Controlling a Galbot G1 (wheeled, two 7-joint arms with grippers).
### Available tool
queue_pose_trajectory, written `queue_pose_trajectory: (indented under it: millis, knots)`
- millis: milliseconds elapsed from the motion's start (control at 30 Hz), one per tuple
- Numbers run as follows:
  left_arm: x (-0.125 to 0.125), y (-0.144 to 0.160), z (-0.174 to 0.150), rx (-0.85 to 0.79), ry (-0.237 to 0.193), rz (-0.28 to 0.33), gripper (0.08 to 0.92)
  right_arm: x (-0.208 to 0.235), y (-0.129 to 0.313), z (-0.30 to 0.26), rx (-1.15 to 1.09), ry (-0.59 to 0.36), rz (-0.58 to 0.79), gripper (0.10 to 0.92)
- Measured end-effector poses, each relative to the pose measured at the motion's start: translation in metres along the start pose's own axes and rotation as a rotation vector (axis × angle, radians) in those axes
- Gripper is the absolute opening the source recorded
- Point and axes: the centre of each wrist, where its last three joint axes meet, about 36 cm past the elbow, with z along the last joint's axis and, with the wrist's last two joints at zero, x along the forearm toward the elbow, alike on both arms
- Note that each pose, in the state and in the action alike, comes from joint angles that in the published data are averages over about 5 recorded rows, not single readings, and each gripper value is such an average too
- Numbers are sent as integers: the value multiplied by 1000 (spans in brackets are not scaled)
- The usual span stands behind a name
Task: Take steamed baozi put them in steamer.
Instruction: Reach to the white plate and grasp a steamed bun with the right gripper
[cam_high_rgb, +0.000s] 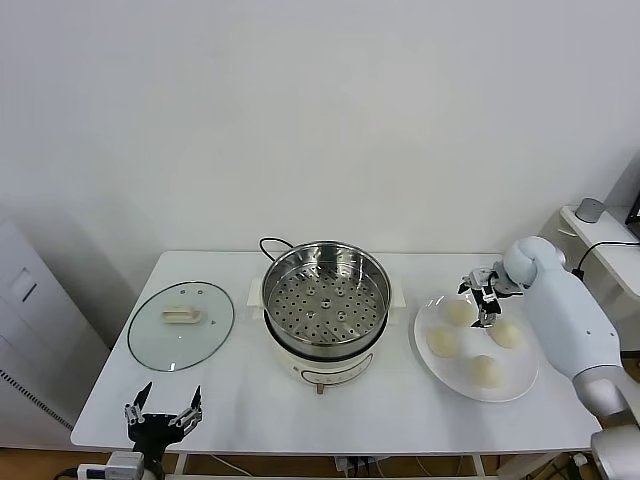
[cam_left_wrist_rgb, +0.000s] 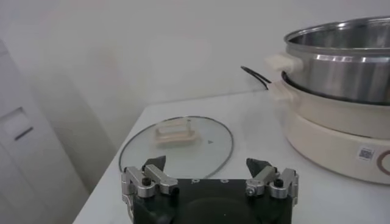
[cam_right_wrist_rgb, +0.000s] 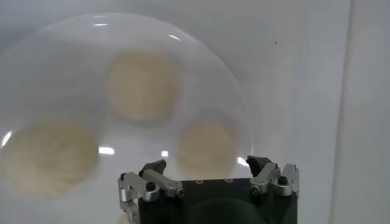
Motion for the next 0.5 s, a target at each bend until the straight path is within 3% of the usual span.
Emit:
queue_pose_trajectory:
  millis: [500]
  knots:
    - [-1, -1, 1, 1, 3, 4, 823, -18, 0, -6, -13, 5, 12, 823]
